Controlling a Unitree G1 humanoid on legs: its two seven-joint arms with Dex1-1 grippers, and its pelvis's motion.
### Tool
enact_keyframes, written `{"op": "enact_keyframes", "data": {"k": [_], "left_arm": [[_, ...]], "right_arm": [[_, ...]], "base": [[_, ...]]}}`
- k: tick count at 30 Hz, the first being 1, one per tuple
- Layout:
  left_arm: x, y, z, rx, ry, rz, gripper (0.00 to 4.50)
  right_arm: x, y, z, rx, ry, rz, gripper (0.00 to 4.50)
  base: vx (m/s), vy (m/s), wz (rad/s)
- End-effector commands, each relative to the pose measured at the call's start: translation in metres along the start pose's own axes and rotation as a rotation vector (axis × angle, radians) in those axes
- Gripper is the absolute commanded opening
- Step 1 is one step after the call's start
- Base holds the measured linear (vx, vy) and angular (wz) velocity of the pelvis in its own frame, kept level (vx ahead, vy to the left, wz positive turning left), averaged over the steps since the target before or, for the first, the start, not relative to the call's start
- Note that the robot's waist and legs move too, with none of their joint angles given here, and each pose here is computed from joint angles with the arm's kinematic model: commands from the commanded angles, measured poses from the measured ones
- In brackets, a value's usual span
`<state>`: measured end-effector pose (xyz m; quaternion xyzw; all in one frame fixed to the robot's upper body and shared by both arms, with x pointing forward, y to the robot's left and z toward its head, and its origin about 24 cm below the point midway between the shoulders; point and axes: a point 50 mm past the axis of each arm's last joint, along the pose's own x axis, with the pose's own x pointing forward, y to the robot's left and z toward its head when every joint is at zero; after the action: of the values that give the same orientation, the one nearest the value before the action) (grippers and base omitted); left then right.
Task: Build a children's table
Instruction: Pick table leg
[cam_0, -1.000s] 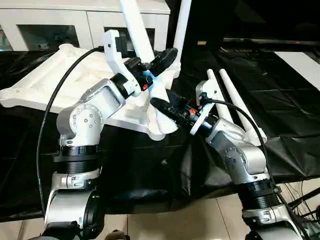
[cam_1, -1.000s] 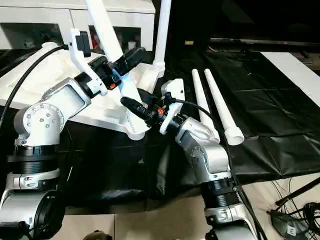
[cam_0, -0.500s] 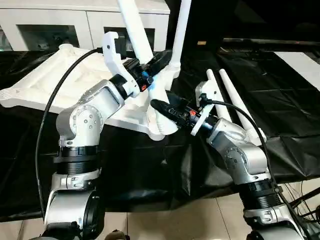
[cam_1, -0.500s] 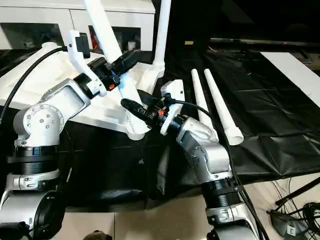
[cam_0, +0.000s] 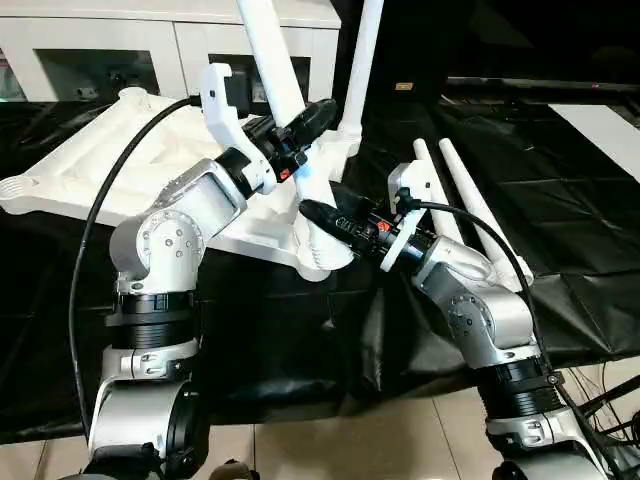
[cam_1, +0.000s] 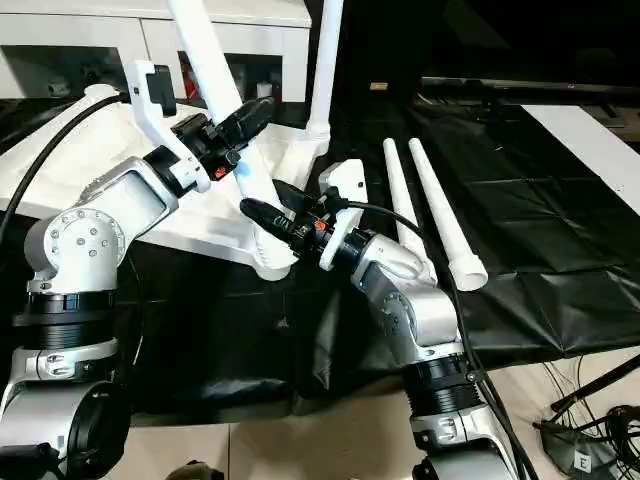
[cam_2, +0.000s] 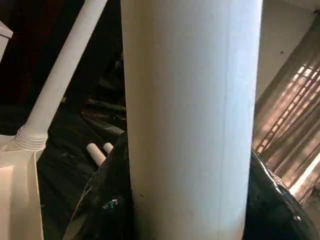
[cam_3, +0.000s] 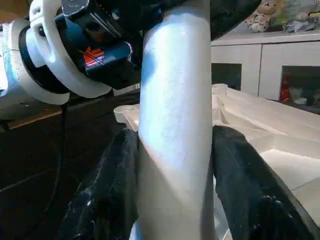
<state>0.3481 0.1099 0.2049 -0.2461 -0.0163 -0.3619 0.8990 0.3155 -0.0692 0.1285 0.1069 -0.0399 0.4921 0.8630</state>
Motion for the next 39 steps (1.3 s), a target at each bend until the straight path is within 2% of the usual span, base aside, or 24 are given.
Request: {"op": "enact_keyframes", "data": {"k": [1, 5, 6, 8, 9, 10, 15, 20, 24, 31, 35, 36, 39], "left_arm": [[0.002, -0.005, 0.002, 0.027, -0.009, -0.022, 1.86], [0.001, -0.006, 0.003, 0.027, -0.015, -0.032, 1.86], [0.000, -0.007, 0.005, 0.032, -0.016, -0.045, 1.86], [-0.006, -0.008, 0.009, 0.038, -0.002, -0.089, 1.86], [-0.011, -0.011, 0.012, 0.033, 0.010, -0.144, 1.86], [-0.013, -0.013, 0.013, 0.033, 0.018, -0.172, 1.86], [-0.022, -0.022, 0.017, 0.029, 0.046, -0.317, 1.86], [-0.024, -0.030, 0.023, 0.036, 0.050, -0.391, 1.86], [-0.025, -0.036, 0.025, 0.021, 0.047, -0.460, 1.86], [-0.026, -0.044, 0.013, 0.041, 0.113, -0.567, 1.86], [-0.021, -0.044, 0.009, 0.042, 0.128, -0.578, 1.86], [-0.020, -0.044, 0.009, 0.040, 0.127, -0.578, 1.86], [-0.019, -0.045, 0.009, 0.035, 0.119, -0.583, 1.86]], "right_arm": [[0.006, 0.007, 0.005, 0.008, -0.004, 0.067, 2.39], [0.006, 0.007, 0.007, 0.027, -0.005, 0.092, 2.73], [0.005, 0.005, 0.010, 0.055, -0.015, 0.102, 2.96], [0.003, -0.001, 0.019, 0.120, -0.022, 0.127, 3.00], [-0.001, -0.003, 0.023, 0.150, 0.007, 0.184, 3.18], [-0.004, -0.004, 0.025, 0.171, 0.028, 0.222, 3.18], [-0.014, -0.008, 0.034, 0.205, 0.102, 0.322, 3.58], [-0.020, -0.014, 0.037, 0.234, 0.202, 0.351, 3.59], [-0.020, -0.015, 0.040, 0.245, 0.234, 0.372, 3.59], [-0.020, -0.006, 0.045, 0.309, 0.244, 0.491, 3.59], [-0.022, 0.000, 0.042, 0.331, 0.278, 0.548, 3.59], [-0.021, 0.002, 0.040, 0.336, 0.286, 0.554, 3.30], [-0.020, 0.003, 0.037, 0.337, 0.299, 0.557, 3.22]], "base": [[0.000, 0.000, 0.00], [0.000, 0.000, 0.00], [0.000, 0.000, 0.00], [0.000, 0.000, 0.00], [0.000, 0.000, 0.00], [0.000, 0.000, 0.00], [0.000, 0.000, 0.00], [0.000, 0.000, 0.00], [0.000, 0.000, 0.00], [0.000, 0.000, 0.00], [0.000, 0.000, 0.00], [0.000, 0.000, 0.00], [0.000, 0.000, 0.00]]}}
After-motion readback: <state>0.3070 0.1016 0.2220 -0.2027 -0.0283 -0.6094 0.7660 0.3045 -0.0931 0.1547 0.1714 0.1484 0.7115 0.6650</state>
